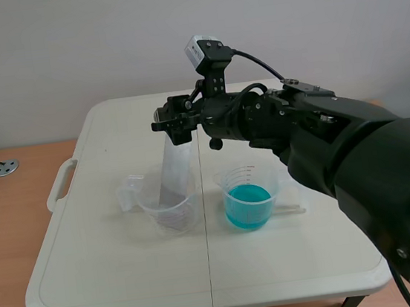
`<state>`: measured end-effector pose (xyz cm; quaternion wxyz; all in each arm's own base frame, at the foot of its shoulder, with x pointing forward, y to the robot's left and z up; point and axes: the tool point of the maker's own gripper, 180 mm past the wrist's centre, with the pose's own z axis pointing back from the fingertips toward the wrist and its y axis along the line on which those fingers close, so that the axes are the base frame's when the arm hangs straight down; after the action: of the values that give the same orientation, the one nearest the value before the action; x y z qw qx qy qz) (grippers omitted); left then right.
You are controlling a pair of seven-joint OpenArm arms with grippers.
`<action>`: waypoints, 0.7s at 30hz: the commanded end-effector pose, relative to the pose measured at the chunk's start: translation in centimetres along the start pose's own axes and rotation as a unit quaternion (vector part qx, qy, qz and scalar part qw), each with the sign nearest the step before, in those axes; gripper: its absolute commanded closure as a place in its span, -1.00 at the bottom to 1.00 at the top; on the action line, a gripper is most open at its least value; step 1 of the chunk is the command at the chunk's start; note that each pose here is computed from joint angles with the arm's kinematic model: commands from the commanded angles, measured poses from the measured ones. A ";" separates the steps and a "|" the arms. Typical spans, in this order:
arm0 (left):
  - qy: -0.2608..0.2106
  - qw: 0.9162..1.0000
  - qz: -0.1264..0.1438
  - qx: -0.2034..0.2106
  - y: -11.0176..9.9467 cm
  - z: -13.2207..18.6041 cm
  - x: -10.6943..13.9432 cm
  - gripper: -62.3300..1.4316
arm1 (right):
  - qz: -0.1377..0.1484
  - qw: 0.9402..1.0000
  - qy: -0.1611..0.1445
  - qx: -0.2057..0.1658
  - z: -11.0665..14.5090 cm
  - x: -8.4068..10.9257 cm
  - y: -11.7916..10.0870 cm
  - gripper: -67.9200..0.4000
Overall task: Hold the metal plate by the orange handle, dip it into the blue solution, take it out and point at it, then put the plate back in the beaker on the left.
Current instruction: 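Lift the metal plate out of the left beaker, then move the plate over the blue solution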
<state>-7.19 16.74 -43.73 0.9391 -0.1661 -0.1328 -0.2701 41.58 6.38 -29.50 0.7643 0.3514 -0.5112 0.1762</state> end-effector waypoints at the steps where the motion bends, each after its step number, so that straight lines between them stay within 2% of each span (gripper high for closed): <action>1: -0.006 1.000 0.006 -0.009 -0.8 0.1 0.3 0.90 | 0.011 0.999 -0.037 0.010 -0.3 2.9 0.5 0.37; 6: -0.006 1.000 0.006 -0.009 -0.8 0.1 0.3 0.90 | 0.011 0.999 -0.052 0.010 -0.3 3.4 0.5 0.63; 12: -0.006 1.000 0.006 -0.009 -0.8 0.1 0.3 0.90 | 0.011 0.998 -0.053 0.011 -0.3 3.5 0.6 0.93; 21: -0.006 1.000 0.006 -0.009 -0.8 0.1 0.3 0.90 | 0.016 0.995 -0.058 0.084 -0.1 3.4 3.4 0.96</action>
<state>-7.19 16.75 -43.73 0.9390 -0.1661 -0.1328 -0.2703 40.31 7.84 -27.70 0.7228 0.4036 -0.5215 0.2066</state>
